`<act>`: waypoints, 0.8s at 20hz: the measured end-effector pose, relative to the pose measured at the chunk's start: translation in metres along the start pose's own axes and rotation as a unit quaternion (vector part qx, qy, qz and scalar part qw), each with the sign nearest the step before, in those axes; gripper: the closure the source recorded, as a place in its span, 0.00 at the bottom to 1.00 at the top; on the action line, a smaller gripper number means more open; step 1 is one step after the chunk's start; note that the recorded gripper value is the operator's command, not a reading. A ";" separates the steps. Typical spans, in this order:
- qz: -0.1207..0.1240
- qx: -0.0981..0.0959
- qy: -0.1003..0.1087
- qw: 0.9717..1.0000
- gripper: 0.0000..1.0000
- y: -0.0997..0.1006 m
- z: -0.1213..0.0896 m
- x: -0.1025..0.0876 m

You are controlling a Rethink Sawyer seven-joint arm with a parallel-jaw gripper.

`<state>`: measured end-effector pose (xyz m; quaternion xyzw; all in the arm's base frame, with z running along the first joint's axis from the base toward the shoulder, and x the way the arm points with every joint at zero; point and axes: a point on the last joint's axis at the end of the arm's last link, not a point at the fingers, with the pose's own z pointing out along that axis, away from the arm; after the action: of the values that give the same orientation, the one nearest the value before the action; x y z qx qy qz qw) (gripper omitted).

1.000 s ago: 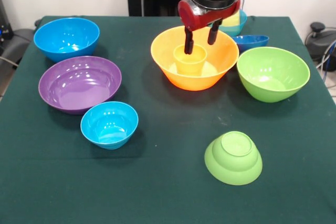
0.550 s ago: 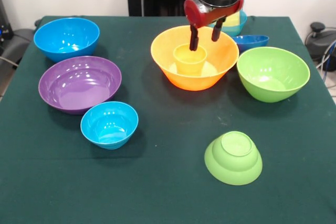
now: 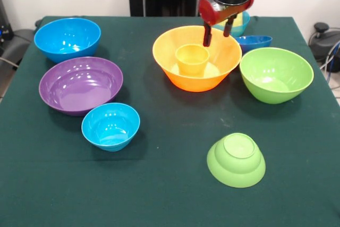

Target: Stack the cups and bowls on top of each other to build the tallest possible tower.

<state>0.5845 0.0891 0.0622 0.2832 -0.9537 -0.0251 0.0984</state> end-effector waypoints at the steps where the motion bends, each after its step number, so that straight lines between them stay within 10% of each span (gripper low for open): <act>1: 0.002 -0.003 -0.005 1.000 0.00 0.002 0.002 0.000; 16: 0.034 -0.014 -0.091 0.995 0.00 0.011 0.012 -0.011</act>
<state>0.5851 0.1038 0.0494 0.2454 -0.9674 -0.0609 0.0159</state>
